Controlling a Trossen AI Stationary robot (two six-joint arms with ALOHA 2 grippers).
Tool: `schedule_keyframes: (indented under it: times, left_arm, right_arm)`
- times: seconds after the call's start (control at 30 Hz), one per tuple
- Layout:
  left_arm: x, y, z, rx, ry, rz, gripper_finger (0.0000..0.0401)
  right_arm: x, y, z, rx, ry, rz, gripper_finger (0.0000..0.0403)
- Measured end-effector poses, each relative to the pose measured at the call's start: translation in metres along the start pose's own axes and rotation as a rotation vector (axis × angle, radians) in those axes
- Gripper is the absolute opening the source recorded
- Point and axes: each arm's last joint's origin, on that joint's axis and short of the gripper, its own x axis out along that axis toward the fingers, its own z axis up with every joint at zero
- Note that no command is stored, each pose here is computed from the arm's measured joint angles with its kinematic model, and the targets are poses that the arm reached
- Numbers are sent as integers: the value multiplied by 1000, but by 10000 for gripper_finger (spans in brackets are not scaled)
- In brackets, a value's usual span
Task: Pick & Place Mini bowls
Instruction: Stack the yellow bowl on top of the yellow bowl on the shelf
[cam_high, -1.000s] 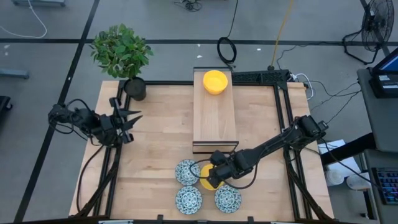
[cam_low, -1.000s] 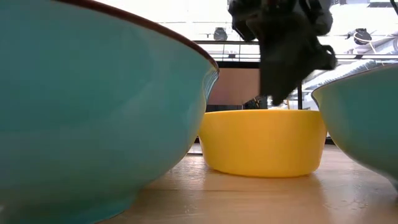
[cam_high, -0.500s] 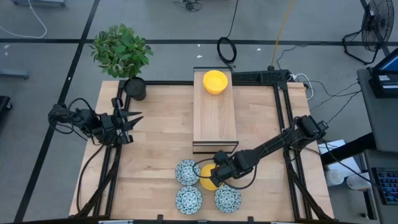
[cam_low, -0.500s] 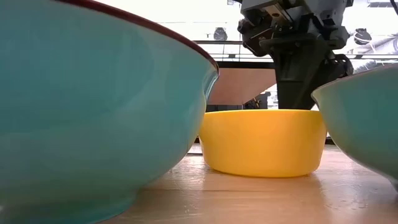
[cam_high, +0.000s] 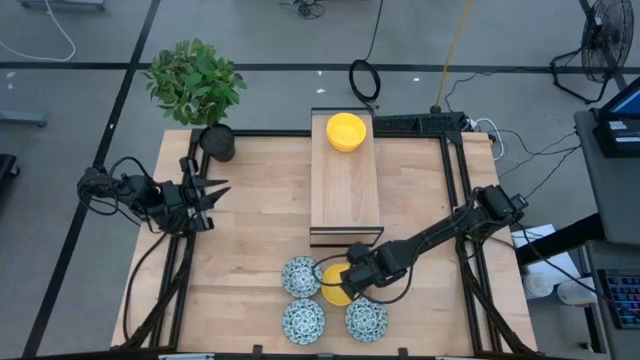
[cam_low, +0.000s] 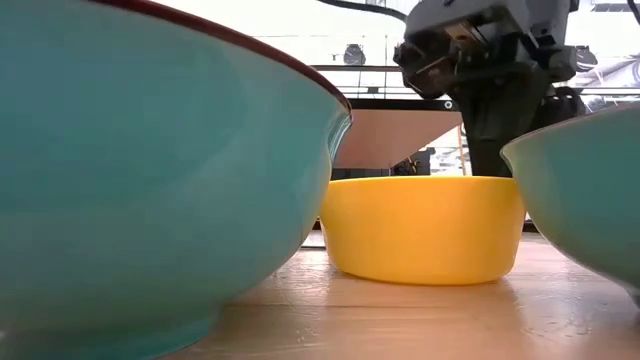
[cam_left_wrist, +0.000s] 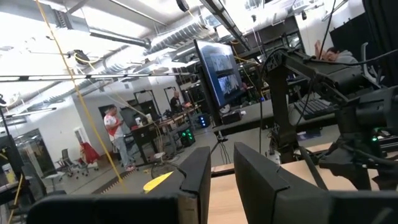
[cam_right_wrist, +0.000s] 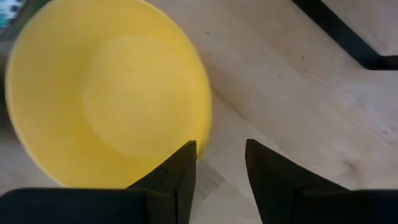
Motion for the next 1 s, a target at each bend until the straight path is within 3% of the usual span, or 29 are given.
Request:
schedule_keyframes:
  times: [0.3, 1.0]
  left_arm:
    - [0, 0, 0, 4, 4, -2, 76]
    - [0, -1, -1, 11, 13, -7, 76]
  right_arm:
    - [18, -6, -1, 34, 13, 56, 125]
    - [19, -7, 3, 17, 8, 62, 125]
